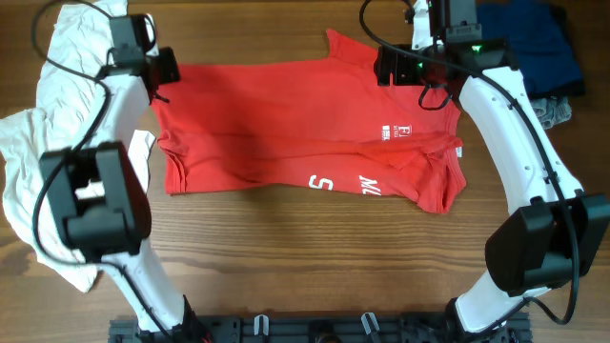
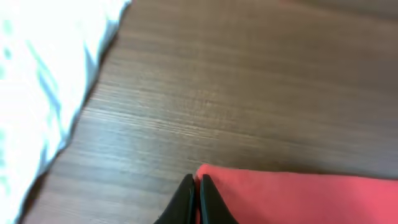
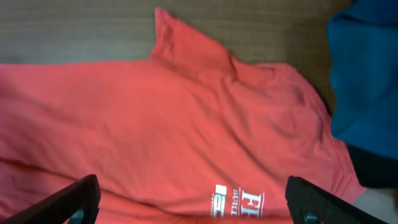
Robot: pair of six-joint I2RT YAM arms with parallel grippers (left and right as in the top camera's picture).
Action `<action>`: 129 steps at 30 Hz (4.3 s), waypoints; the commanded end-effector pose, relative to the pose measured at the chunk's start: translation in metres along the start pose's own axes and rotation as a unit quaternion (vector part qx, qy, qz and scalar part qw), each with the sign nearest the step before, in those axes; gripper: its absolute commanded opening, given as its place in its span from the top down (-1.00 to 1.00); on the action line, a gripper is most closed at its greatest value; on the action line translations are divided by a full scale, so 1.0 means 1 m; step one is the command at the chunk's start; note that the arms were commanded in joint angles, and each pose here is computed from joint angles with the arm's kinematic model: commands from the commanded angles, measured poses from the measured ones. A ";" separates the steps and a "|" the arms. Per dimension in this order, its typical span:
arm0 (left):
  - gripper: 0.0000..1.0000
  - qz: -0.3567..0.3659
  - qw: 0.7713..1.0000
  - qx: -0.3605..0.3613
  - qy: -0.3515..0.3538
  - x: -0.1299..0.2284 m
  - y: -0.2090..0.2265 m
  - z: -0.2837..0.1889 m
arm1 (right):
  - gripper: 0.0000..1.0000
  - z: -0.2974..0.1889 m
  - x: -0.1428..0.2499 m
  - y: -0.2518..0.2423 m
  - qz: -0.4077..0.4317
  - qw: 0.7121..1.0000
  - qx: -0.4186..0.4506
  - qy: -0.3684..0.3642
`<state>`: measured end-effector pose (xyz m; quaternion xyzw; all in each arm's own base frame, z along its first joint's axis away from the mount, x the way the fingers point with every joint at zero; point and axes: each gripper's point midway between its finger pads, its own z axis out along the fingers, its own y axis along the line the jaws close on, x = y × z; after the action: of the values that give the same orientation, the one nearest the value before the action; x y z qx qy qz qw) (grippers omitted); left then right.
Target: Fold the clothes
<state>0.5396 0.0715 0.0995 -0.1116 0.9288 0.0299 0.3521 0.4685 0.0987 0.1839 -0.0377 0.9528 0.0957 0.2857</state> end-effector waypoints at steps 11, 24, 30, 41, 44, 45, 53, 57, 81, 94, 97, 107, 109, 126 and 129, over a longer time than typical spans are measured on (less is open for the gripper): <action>0.92 -0.035 0.999 0.024 0.026 0.002 -0.014 -0.038 | -0.87 0.111 -0.017 -0.008 0.002 0.999 -0.007 -0.039; 0.92 -0.019 0.998 0.033 0.046 0.014 -0.033 -0.037 | -0.79 0.202 -0.012 -0.019 0.034 0.996 -0.016 -0.079; 0.92 -0.018 0.998 0.033 0.052 0.018 -0.034 -0.034 | -0.32 0.219 0.000 -0.026 0.037 0.997 -0.011 -0.070; 0.92 -0.018 0.998 0.033 0.051 0.017 -0.034 -0.034 | 0.86 0.185 -0.028 -0.033 0.056 0.996 0.014 -0.067; 0.92 -0.018 0.999 0.020 0.046 0.015 -0.029 -0.034 | 0.91 0.138 -0.058 -0.041 0.060 0.995 0.042 -0.067; 0.92 -0.017 0.999 0.011 0.045 0.015 -0.026 -0.034 | 0.91 0.127 -0.062 -0.039 0.052 0.996 0.043 -0.064; 0.92 -0.020 0.999 -0.001 0.046 0.012 -0.018 -0.052 | 0.91 0.067 -0.036 -0.034 0.044 0.997 0.056 0.020; 0.92 -0.028 0.996 -0.008 0.088 0.031 -0.015 -0.062 | 0.91 0.053 -0.001 -0.036 0.056 0.992 0.066 0.091; 0.92 -0.024 0.971 -0.036 0.236 0.101 -0.003 -0.086 | -0.34 0.033 0.068 -0.035 0.061 0.967 0.070 0.236; 0.92 -0.026 0.971 -0.030 0.234 0.100 -0.005 -0.085 | -0.32 0.097 0.114 -0.049 0.133 0.936 0.102 0.310; 0.92 -0.026 0.972 -0.030 0.234 0.100 -0.005 -0.085 | -0.29 0.106 0.118 -0.051 0.150 0.932 0.108 0.312; 0.92 -0.026 0.973 -0.029 0.226 0.096 -0.006 -0.084 | 0.91 0.133 0.112 -0.055 0.168 0.938 0.111 0.283; 0.92 -0.028 0.977 -0.026 0.210 0.089 -0.007 -0.080 | 0.91 0.138 0.100 -0.058 0.169 0.945 0.108 0.259; 0.92 -0.071 0.994 0.023 -0.081 -0.053 -0.024 -0.062 | 0.91 0.138 -0.046 -0.094 0.124 0.992 0.031 0.012; 0.92 -0.072 0.993 0.025 -0.092 -0.058 -0.025 -0.062 | 0.91 0.138 -0.065 -0.083 0.100 0.995 -0.007 -0.020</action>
<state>0.5444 0.0429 0.1640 -0.1547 0.8963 -0.0120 0.4154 0.5946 0.0314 0.0873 0.1064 0.9516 0.0979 0.2712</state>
